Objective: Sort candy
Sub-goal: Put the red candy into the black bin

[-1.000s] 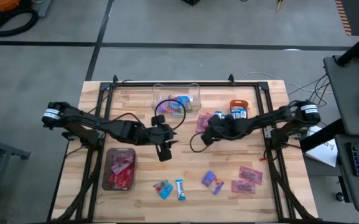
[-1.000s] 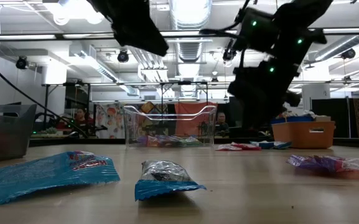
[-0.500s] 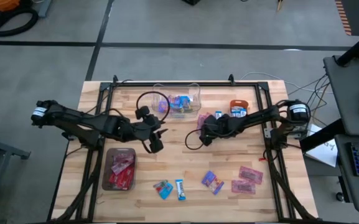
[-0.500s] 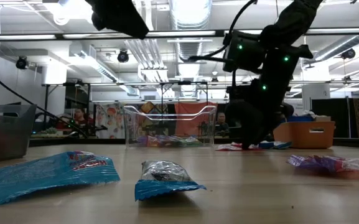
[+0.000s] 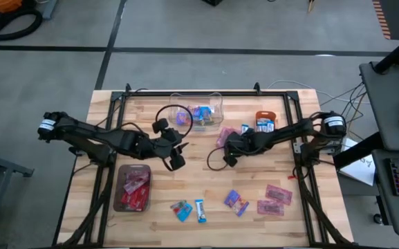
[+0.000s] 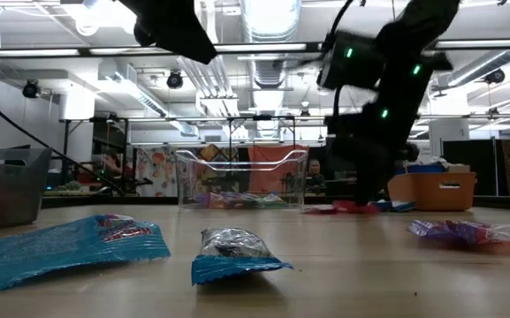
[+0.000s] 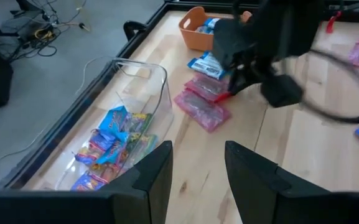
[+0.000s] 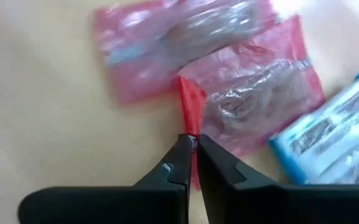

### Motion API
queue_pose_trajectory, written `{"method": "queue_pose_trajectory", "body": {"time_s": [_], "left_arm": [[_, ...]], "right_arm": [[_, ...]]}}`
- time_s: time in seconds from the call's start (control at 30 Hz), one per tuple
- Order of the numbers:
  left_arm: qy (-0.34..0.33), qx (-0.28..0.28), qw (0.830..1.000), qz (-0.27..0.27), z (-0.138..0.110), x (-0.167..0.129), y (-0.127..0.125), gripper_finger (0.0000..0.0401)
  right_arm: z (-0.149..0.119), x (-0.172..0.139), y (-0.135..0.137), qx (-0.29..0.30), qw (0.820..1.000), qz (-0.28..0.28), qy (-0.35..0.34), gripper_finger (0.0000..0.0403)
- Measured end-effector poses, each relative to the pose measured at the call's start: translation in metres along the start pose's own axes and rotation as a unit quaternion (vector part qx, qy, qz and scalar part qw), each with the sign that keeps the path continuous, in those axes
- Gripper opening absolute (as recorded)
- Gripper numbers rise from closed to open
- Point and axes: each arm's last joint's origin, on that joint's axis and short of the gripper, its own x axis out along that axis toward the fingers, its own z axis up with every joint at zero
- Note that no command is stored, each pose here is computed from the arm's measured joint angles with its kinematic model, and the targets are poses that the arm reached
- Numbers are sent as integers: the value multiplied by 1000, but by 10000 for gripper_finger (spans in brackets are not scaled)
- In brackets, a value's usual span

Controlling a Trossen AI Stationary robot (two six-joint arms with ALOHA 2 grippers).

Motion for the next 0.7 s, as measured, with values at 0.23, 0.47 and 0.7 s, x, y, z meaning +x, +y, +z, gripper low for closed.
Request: {"method": "queue_pose_trajectory", "body": {"time_s": [0.23, 0.47, 0.7], "left_arm": [[-2, 3, 1000, -14, -2, -5, -7, 131], [0, 6, 1000, -22, -7, -7, -13, 131], [16, 3, 1000, -24, -21, -4, -16, 131]], "right_arm": [[-11, -39, 18, -24, 994, 108, 21, 9], [-26, -55, 32, -19, 987, 155, 41, 9], [-37, -59, 34, -39, 978, 179, 98, 12]]}}
